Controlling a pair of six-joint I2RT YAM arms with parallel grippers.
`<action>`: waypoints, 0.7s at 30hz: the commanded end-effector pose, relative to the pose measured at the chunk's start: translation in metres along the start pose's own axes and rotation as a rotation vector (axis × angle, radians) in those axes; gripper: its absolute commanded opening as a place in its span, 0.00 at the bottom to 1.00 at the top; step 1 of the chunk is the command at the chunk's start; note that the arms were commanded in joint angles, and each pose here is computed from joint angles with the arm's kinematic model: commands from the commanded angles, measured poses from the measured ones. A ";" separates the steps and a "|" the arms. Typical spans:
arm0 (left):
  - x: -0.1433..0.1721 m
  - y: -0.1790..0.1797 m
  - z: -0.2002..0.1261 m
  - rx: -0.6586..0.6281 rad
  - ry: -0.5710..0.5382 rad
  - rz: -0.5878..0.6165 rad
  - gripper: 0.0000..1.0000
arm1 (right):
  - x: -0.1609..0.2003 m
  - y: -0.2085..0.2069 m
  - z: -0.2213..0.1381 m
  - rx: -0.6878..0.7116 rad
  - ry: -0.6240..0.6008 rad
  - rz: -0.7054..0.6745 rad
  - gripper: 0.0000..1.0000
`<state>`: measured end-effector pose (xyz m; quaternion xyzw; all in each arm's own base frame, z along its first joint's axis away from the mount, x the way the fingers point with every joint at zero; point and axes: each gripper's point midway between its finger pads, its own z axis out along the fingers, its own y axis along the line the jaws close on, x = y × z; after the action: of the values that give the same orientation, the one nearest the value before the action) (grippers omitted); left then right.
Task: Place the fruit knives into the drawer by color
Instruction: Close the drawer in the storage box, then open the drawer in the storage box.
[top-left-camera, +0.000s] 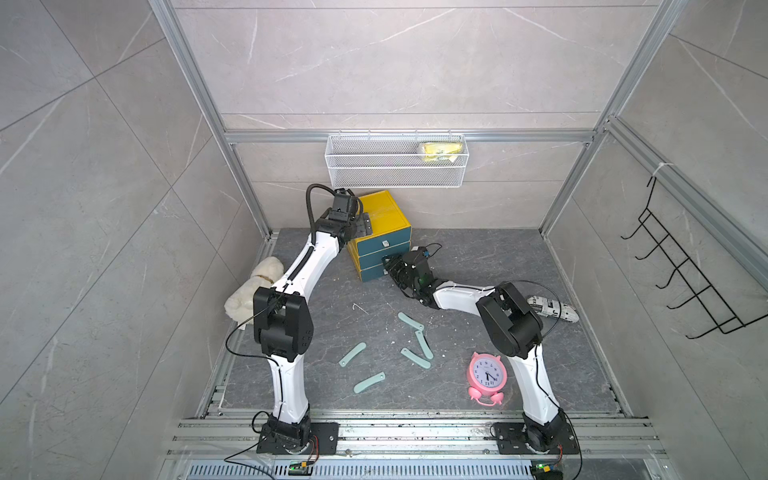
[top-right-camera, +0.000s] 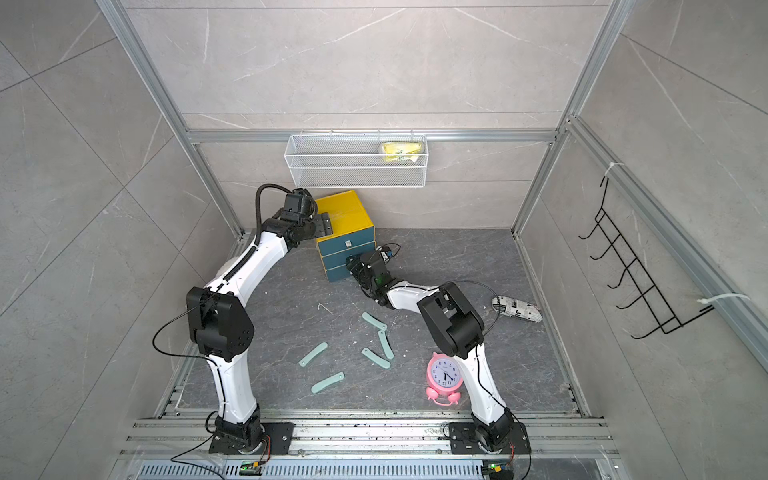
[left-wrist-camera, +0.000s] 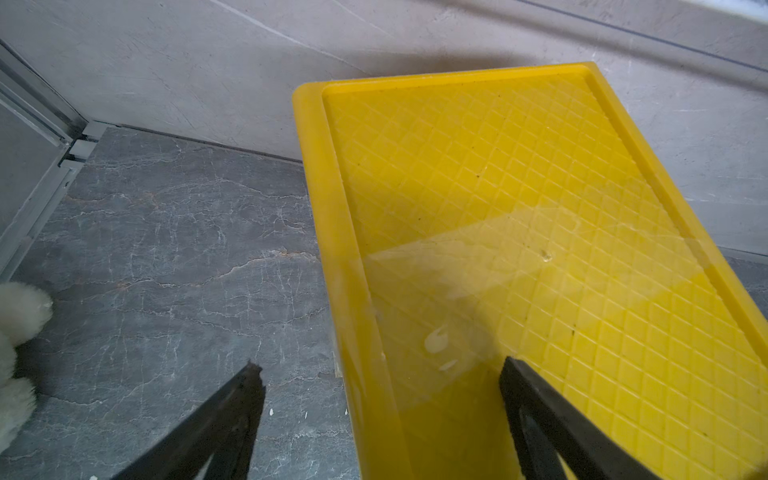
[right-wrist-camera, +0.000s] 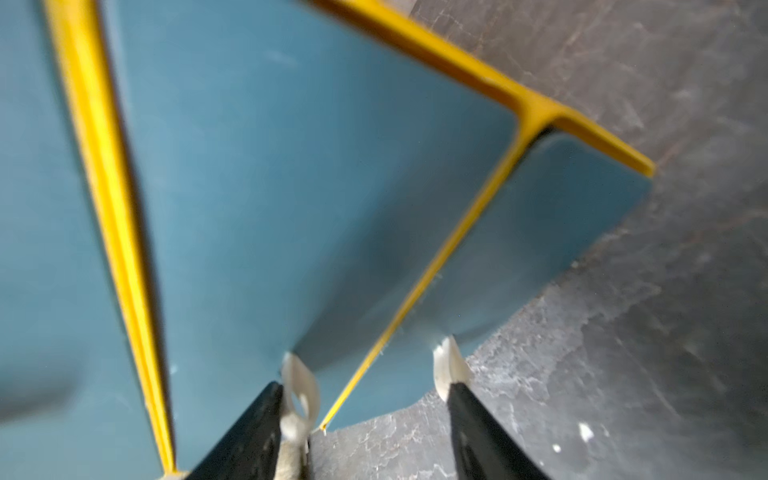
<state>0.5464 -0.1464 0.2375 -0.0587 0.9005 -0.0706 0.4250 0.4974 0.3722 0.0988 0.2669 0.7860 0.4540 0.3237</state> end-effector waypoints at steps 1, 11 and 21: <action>0.052 0.012 0.009 -0.031 0.186 0.038 0.92 | 0.005 -0.010 -0.012 -0.044 -0.020 0.073 0.59; 0.051 0.011 0.008 -0.027 0.188 0.034 0.92 | 0.013 -0.028 0.013 -0.002 0.009 0.100 0.51; 0.052 0.011 0.010 -0.021 0.194 0.032 0.92 | 0.014 -0.028 0.033 -0.011 0.017 0.097 0.38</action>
<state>0.5465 -0.1468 0.2372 -0.0601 0.9010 -0.0786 0.4224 0.5061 0.3827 0.0632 0.3008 0.7695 0.4776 0.2989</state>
